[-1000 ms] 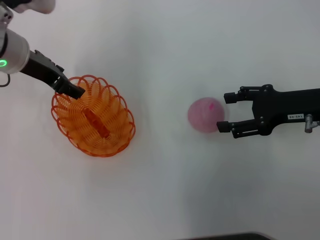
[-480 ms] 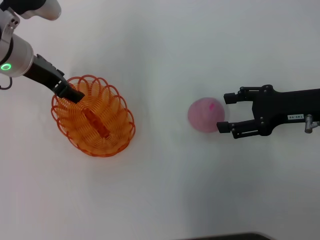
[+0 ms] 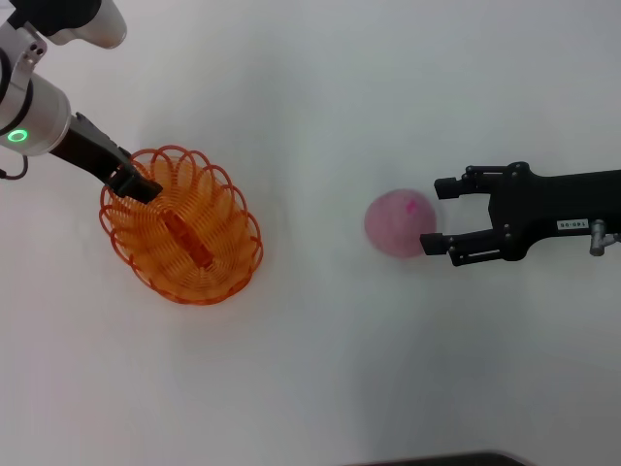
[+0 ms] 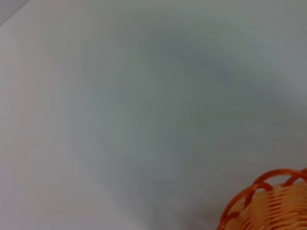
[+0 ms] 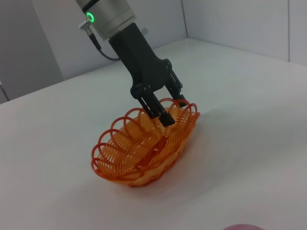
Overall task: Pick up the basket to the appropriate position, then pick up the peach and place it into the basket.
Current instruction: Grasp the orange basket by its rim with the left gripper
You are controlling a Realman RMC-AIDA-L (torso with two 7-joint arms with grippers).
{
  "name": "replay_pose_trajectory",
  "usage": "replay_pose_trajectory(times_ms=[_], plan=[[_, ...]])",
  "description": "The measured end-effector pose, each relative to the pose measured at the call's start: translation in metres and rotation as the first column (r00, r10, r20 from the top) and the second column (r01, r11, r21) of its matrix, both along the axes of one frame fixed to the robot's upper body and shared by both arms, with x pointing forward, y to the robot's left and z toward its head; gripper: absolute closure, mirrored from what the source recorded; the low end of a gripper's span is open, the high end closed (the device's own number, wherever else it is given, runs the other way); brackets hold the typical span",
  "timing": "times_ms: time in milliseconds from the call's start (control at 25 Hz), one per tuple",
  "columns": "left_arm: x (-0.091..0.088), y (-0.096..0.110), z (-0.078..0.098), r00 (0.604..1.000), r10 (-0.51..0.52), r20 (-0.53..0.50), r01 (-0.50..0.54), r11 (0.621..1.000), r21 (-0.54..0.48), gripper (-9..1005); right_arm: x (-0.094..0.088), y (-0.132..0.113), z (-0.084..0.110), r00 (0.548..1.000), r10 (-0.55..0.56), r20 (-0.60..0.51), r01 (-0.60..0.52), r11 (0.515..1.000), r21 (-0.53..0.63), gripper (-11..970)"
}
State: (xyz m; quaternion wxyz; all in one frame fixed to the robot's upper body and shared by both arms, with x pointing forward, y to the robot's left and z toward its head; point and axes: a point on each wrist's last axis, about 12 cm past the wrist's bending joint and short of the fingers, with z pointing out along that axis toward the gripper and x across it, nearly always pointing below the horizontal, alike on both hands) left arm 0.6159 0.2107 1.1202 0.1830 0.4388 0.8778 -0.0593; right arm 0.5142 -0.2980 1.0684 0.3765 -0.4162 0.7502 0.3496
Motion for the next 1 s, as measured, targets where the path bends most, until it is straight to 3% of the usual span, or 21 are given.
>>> replay_pose_trajectory(times_ms=[360, 680, 1000], plan=[[0.0002, -0.0010, -0.0005, 1.000, 0.010, 0.003, -0.010, 1.000, -0.006, 428, 0.0002, 0.0001, -0.0002, 1.000, -0.005, 0.001, 0.005, 1.000, 0.002, 81], [0.0006, -0.0015, 0.0012, 1.000, 0.030, -0.006, -0.030, 0.999, -0.011, 804, 0.0021, 0.0006, 0.0013, 1.000, -0.003, 0.008, 0.003, 1.000, -0.001, 80], [0.0002, -0.0067, 0.0086, 0.993, 0.099, -0.062, -0.101, 0.994, -0.036, 835, 0.0052, 0.0028, 0.0025, 1.000, 0.000, 0.013, 0.000, 1.000, -0.001, 80]])
